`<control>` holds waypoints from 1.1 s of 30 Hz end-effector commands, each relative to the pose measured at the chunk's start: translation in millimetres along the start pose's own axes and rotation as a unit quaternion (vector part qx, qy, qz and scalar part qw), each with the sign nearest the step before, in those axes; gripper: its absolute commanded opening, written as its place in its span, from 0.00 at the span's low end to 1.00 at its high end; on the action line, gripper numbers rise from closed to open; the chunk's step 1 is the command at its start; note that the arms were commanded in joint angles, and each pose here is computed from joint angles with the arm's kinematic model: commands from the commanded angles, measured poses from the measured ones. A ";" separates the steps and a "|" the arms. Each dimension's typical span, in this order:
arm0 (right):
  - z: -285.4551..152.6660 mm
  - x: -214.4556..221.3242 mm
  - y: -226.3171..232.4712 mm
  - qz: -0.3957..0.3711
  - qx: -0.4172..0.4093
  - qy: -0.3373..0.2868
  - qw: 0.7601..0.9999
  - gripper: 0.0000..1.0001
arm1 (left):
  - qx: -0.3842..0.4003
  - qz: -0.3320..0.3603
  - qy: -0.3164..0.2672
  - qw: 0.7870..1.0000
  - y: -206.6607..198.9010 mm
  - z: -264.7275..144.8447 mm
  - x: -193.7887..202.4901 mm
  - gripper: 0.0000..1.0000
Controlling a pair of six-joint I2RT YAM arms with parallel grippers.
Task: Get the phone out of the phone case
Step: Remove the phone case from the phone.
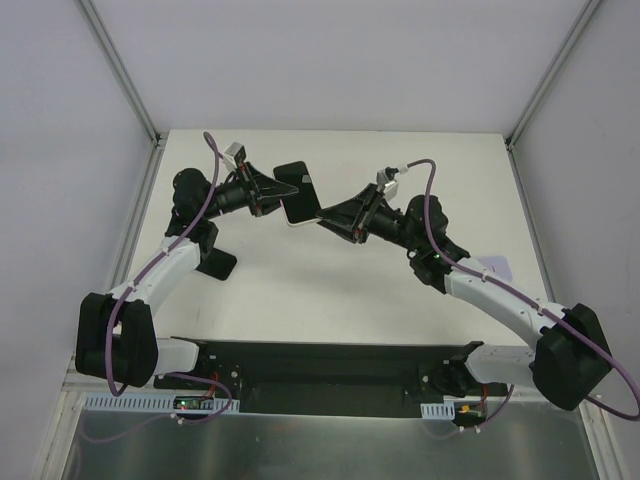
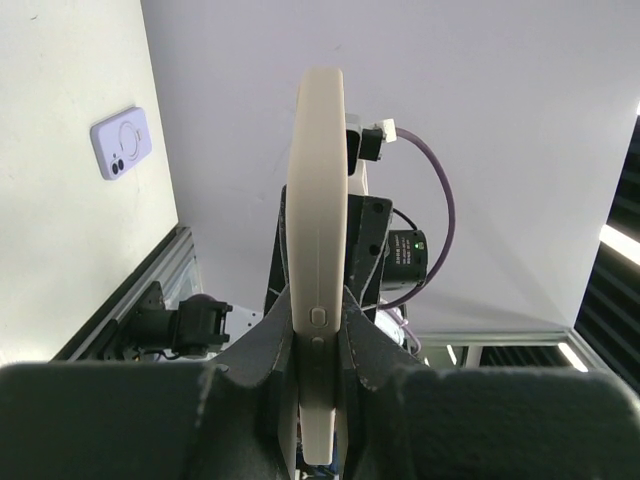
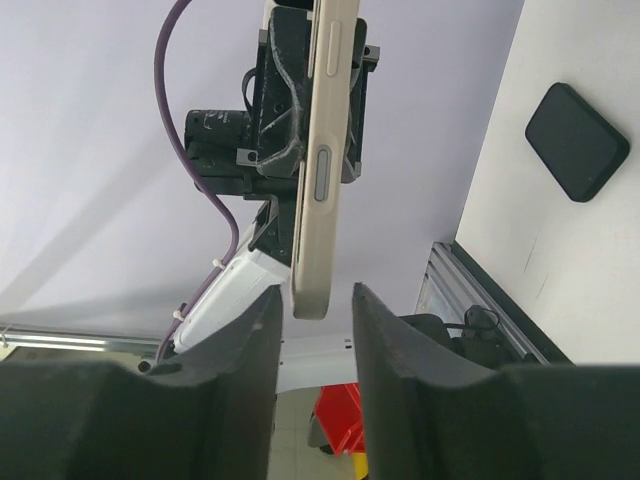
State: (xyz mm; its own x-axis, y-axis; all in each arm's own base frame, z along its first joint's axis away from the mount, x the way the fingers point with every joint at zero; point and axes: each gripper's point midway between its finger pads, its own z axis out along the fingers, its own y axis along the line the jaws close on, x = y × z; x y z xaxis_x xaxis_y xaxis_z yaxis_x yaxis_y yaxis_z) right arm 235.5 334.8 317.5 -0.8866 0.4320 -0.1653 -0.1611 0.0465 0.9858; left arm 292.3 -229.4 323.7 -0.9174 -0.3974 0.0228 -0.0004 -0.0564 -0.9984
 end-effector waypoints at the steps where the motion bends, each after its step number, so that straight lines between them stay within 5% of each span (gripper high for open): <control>1: 4.5 -1.7 19.9 -0.006 -0.025 0.001 1.000 0.33 | 0.039 0.046 0.001 0.998 -32.0 -3.3 10.6 0.00; 12: 9.7 -9.1 26.1 -0.024 -0.033 -0.012 0.999 0.13 | 0.045 0.045 0.004 0.998 -33.6 -5.3 12.7 0.00; 14: 10.4 -9.7 27.6 -0.026 -0.038 -0.013 0.999 0.01 | 0.045 0.040 0.000 0.998 -32.3 -6.5 10.5 0.00; 20: 2.6 -9.9 67.2 -0.096 -0.136 -0.024 0.986 0.01 | 0.055 0.010 -0.002 0.998 -27.8 -7.3 7.1 0.00; 27: -9.5 2.4 119.4 -0.184 -0.306 0.002 0.934 0.01 | 0.130 -0.032 0.008 0.991 -57.3 -13.7 10.0 0.00; 33: -7.5 1.5 120.4 -0.212 -0.347 0.012 0.913 0.01 | 0.159 -0.018 0.011 0.987 -91.9 -23.1 22.6 0.00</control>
State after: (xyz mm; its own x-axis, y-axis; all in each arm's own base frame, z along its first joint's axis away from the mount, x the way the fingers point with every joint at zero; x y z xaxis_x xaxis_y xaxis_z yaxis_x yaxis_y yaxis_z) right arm 250.8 350.8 363.2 -0.8380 0.4256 -0.3414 -0.4531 -0.1940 0.8701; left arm 301.1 -212.3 358.6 -0.8865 -0.4514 0.1019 0.0228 -0.2625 -0.9647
